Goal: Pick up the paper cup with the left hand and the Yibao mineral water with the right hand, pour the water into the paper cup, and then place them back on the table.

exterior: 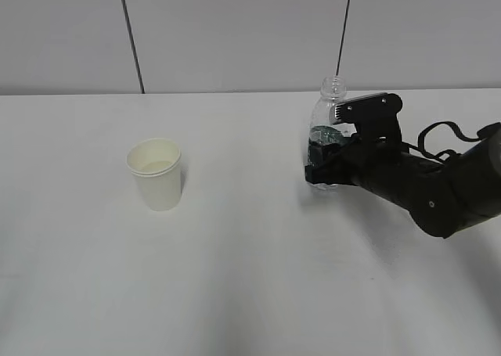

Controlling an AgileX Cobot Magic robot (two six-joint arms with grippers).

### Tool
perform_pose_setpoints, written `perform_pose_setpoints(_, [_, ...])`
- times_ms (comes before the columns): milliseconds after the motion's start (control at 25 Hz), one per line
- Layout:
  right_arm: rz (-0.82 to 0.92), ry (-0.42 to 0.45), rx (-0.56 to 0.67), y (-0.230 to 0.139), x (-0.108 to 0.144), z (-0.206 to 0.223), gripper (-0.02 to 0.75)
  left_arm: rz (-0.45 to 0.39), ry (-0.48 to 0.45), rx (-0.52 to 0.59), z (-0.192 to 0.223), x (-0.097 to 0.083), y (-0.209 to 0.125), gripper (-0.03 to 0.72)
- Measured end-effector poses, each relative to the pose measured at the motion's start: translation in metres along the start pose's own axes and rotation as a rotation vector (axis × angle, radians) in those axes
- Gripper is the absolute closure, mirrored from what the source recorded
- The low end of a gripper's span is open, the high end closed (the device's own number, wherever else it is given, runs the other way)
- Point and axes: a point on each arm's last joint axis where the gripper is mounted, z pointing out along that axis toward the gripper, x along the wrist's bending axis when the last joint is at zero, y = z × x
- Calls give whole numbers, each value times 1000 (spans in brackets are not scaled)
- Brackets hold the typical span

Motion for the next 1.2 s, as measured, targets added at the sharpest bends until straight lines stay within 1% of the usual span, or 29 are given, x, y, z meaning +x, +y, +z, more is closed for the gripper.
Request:
perform_pose_setpoints(320, [-6, 20, -6, -8, 2, 4, 337, 0, 0, 0, 0, 0, 0, 242])
perform_pose_setpoints(520, [-4, 26, -26, -8, 3, 5, 277, 0, 0, 0, 0, 0, 0, 242])
perform_pose_setpoints(760, [-18, 38, -35, -7, 4, 5, 174, 0, 0, 0, 0, 0, 0, 251])
perform_pose_setpoints(840, [-21, 41, -43, -6, 4, 5, 154, 0, 0, 0, 0, 0, 0, 252])
perform_pose_setpoints(1080, [-21, 41, -43, -7, 4, 4, 144, 0, 0, 0, 0, 0, 0, 253])
perform_pose_setpoints(1200, [-21, 41, -23, -10, 4, -7, 144, 0, 0, 0, 0, 0, 0, 253])
